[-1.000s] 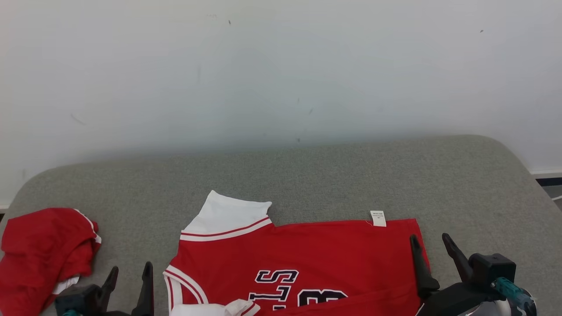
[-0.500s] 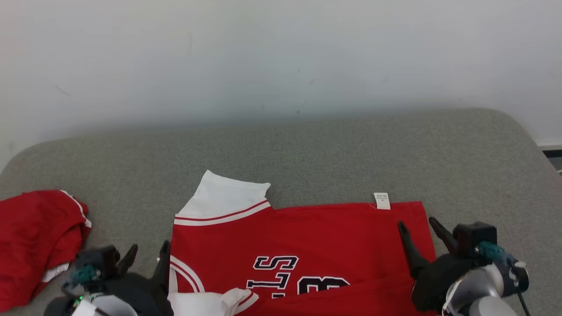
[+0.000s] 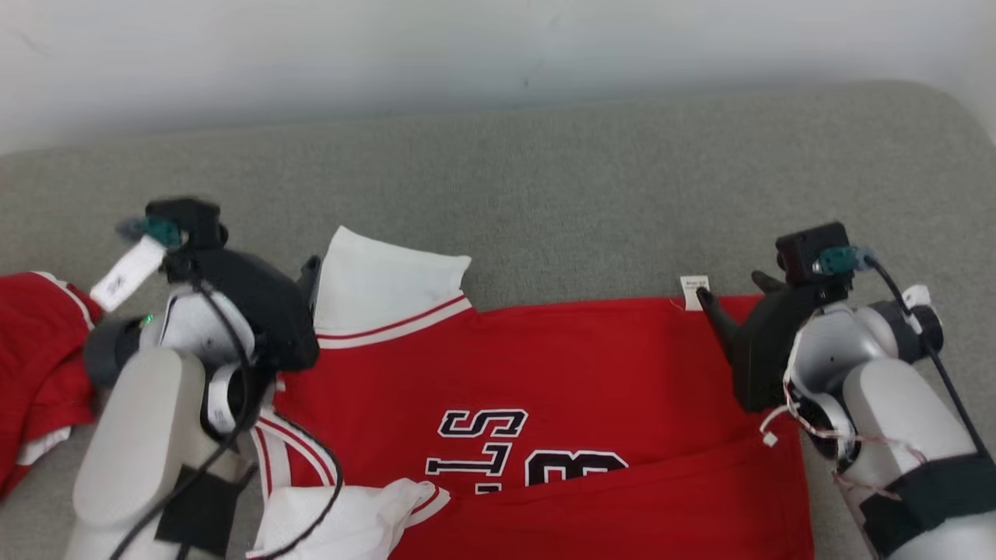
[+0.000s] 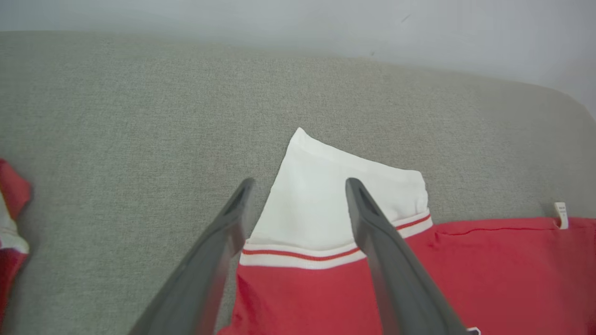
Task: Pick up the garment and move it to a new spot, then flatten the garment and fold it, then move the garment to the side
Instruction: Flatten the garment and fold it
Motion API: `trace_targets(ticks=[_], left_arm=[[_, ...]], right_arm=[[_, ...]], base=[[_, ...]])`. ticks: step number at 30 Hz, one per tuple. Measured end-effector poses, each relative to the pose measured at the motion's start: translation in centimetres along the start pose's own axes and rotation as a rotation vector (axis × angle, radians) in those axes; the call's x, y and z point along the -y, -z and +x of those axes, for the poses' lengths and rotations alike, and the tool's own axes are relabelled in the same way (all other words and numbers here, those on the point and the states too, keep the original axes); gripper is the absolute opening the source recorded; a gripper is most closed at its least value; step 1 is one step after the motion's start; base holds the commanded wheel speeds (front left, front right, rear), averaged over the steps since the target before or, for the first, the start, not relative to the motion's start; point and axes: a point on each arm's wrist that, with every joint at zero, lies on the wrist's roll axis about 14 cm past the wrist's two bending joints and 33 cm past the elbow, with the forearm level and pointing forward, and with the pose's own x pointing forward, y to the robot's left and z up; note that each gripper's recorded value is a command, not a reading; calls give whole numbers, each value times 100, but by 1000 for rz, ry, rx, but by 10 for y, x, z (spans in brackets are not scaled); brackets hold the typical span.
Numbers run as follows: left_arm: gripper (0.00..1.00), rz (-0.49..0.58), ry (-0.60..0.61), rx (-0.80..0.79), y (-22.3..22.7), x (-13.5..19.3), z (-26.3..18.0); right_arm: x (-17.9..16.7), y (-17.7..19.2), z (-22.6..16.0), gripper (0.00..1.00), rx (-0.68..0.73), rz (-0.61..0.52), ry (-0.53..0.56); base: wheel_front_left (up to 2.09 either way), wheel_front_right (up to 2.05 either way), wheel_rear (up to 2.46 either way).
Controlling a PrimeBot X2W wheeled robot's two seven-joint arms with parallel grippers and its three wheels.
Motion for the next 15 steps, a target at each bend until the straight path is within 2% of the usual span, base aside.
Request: trace_targets(ticks=[5, 9, 15], left_arm=[[100, 75, -11, -62, -11, 3, 30], [100, 91, -18, -98, -12, 1, 48], [100, 102, -34, -223, 20, -7, 82]], right_arm=[[6, 6, 23, 100, -87, -12, -6], [9, 11, 36, 100, -127, -12, -6], [15, 40, 58, 100, -242, -32, 7]], base=[[0, 0, 0], [0, 0, 0], [0, 0, 0]])
